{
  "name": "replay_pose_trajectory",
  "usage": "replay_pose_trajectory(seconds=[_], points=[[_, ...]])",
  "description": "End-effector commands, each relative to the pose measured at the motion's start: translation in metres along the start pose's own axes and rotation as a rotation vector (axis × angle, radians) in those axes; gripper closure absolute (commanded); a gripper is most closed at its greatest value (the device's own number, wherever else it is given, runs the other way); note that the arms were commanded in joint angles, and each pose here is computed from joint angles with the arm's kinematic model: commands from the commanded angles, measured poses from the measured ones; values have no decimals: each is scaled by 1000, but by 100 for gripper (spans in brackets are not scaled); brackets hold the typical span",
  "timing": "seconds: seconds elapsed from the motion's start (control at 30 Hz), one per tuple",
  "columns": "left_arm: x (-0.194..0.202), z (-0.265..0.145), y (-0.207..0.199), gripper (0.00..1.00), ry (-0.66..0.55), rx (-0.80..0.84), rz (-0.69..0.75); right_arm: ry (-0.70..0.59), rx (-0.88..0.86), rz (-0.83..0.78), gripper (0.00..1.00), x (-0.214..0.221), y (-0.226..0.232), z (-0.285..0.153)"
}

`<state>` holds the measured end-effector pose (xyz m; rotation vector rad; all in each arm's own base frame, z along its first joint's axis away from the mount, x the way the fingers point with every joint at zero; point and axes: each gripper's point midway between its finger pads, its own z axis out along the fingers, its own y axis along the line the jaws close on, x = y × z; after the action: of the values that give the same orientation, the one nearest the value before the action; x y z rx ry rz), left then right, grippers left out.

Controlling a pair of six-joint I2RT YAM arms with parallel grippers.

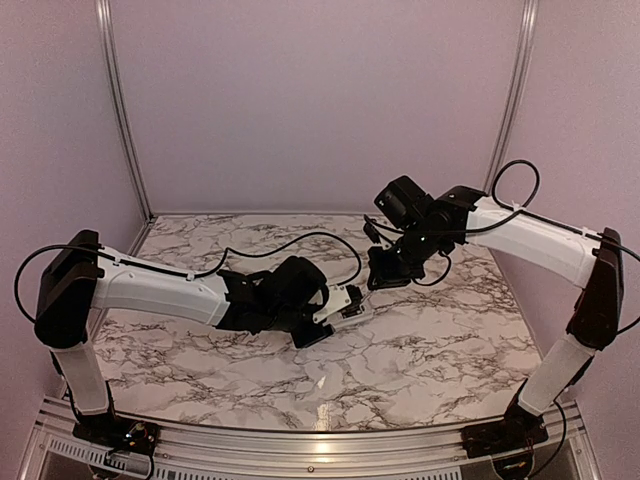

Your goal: Unload the batteries from the remote control

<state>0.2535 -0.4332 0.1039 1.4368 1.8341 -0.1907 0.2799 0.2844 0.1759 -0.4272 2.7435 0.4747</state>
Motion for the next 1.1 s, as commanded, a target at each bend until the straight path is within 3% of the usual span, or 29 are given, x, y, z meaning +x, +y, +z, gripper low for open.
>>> replay_pose_trajectory(seconds=[0.0, 0.7, 1.07], points=[[-23, -1, 3, 100, -64, -14, -11, 1, -30, -10, 100, 4, 6, 1], [-31, -18, 10, 100, -160, -55, -9, -38, -269, 93, 100, 6, 1, -29], [-34, -24, 13, 100, -182, -66, -10, -45, -283, 115, 100, 12, -1, -33]])
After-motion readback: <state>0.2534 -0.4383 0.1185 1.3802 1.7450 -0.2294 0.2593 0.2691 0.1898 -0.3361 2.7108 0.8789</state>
